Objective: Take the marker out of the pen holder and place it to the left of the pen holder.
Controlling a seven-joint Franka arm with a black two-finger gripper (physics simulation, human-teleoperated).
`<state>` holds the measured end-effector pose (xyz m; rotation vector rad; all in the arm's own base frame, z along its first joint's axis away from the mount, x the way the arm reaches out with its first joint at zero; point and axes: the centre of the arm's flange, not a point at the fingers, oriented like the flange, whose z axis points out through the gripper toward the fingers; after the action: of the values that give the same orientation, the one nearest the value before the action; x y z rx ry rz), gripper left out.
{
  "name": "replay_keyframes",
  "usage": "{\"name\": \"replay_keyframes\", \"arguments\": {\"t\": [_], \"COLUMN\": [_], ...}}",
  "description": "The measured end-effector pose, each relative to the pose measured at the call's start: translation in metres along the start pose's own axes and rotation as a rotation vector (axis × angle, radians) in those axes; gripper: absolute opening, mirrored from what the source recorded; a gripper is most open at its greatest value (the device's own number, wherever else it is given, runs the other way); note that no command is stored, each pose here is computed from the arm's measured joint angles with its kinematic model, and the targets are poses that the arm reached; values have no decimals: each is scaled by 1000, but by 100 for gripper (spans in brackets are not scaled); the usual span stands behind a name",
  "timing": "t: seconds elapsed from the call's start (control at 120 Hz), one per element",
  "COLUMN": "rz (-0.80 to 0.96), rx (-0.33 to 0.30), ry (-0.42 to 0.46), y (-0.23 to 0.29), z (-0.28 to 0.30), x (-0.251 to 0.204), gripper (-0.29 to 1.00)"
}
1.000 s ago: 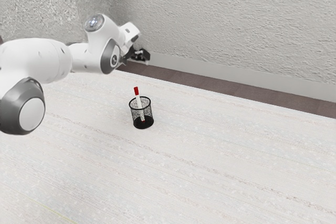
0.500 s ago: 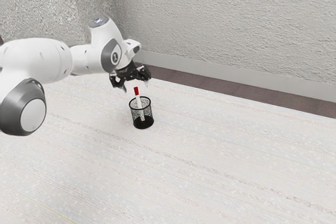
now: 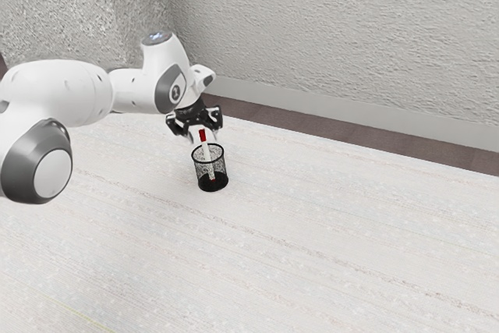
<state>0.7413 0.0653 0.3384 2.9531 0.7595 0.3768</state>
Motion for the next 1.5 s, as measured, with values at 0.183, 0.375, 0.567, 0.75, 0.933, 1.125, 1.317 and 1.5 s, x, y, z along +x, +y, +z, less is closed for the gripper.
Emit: {"name": "replay_keyframes", "arguments": {"t": [0.183,0.375,0.567,0.75,0.933,1.125,1.317,1.5], "rz": [21,39,42,51,59,54,59,63], "rx": [-5,-8,-6,10,26,44,40,-12], "ry": [35,51,59,60,64,70,99,188], "y": [7,17,16,13,9,1,6,19], "z": [-2,7,5,7,7,6,-15,-103], "x": [1,3,3,3,5,8,12,14], "gripper": [37,30,24,15,5,-2,-4,-5]}}
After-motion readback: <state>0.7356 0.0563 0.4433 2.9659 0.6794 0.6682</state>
